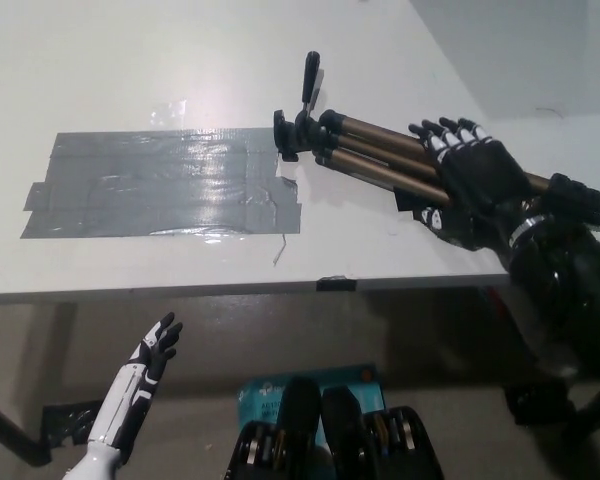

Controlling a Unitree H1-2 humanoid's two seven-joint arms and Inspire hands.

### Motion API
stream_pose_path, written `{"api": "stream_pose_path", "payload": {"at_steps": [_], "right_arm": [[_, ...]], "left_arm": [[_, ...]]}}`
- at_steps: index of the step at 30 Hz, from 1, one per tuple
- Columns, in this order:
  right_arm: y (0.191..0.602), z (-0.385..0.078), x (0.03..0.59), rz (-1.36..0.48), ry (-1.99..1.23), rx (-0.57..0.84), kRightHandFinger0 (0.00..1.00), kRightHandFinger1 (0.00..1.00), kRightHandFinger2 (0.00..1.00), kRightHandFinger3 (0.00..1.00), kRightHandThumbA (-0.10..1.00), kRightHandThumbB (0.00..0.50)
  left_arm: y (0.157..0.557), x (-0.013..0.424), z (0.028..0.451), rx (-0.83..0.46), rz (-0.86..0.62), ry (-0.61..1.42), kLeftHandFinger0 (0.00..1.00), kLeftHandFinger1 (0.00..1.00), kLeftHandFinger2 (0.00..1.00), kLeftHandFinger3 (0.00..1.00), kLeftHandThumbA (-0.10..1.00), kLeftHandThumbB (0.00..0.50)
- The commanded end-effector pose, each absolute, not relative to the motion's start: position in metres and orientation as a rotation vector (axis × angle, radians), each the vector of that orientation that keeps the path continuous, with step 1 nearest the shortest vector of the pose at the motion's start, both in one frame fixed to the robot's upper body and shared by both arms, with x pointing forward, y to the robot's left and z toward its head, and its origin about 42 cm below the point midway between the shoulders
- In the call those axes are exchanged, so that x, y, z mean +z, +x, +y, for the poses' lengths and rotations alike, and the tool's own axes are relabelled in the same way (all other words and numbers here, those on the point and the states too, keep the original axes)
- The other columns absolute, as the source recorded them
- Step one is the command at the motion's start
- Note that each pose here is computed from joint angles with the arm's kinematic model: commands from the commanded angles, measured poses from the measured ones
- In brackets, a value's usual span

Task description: A person hands a tripod to the robot which it grabs with its right hand and places in the middle of the table in front of it

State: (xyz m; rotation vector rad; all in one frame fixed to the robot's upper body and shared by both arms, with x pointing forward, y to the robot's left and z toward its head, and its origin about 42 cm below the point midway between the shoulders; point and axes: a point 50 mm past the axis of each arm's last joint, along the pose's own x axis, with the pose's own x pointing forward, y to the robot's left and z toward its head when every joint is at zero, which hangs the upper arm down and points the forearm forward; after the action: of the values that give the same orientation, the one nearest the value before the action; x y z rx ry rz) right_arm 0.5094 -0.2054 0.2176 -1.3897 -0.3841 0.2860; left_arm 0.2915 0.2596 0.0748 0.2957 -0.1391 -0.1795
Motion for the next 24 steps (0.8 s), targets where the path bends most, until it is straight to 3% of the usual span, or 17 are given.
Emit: {"api": "stream_pose_path", "payload": {"at_steps": [1,3,4,9,10,16,18,20,23,24], "right_arm": [[0.464,-0.205,0.419,-0.463,-0.91,0.631,1.0,1.0,1.0,1.0,0.87,0.5],[0.444,-0.205,0.446,-0.57,-0.873,0.609,1.0,1.0,1.0,1.0,0.84,0.5],[0.437,-0.205,0.454,-0.607,-0.854,0.598,1.0,1.0,1.0,1.0,0.9,0.5],[0.414,-0.208,0.482,-0.754,-0.806,0.536,1.0,1.0,1.0,1.0,0.77,0.5],[0.41,-0.21,0.491,-0.779,-0.855,0.492,1.0,1.0,1.0,1.0,0.86,0.5],[0.389,-0.222,0.519,-0.86,-0.926,0.356,1.0,1.0,1.0,1.0,0.9,0.5],[0.356,-0.223,0.516,-0.944,-0.877,0.347,1.0,1.0,1.0,1.0,0.87,0.5],[0.33,-0.221,0.503,-1.025,-0.859,0.333,1.0,1.0,1.0,1.0,0.92,0.5],[0.294,-0.217,0.48,-1.093,-0.782,0.368,1.0,1.0,1.0,1.0,0.89,0.451],[0.283,-0.215,0.471,-1.107,-0.743,0.388,1.0,1.0,1.0,1.0,0.84,0.426]], "left_arm": [[0.295,0.089,0.265,-0.189,-0.18,0.313,1.0,1.0,1.0,1.0,1.0,0.289],[0.295,0.088,0.265,-0.192,-0.185,0.311,1.0,1.0,1.0,1.0,1.0,0.274],[0.295,0.087,0.265,-0.194,-0.188,0.31,1.0,1.0,1.0,1.0,1.0,0.272],[0.291,0.085,0.265,-0.194,-0.18,0.317,1.0,1.0,1.0,1.0,1.0,0.282],[0.291,0.084,0.265,-0.194,-0.178,0.319,1.0,1.0,1.0,1.0,1.0,0.279],[0.291,0.083,0.263,-0.196,-0.177,0.319,0.99,1.0,1.0,1.0,1.0,0.281],[0.293,0.083,0.263,-0.192,-0.179,0.324,1.0,1.0,1.0,1.0,1.0,0.278],[0.291,0.082,0.263,-0.189,-0.175,0.316,0.98,1.0,1.0,1.0,1.0,0.277],[0.287,0.078,0.26,-0.2,-0.158,0.306,0.99,1.0,1.0,1.0,1.0,0.278],[0.285,0.076,0.26,-0.201,-0.153,0.304,0.99,1.0,1.0,1.0,1.0,0.278]]}}
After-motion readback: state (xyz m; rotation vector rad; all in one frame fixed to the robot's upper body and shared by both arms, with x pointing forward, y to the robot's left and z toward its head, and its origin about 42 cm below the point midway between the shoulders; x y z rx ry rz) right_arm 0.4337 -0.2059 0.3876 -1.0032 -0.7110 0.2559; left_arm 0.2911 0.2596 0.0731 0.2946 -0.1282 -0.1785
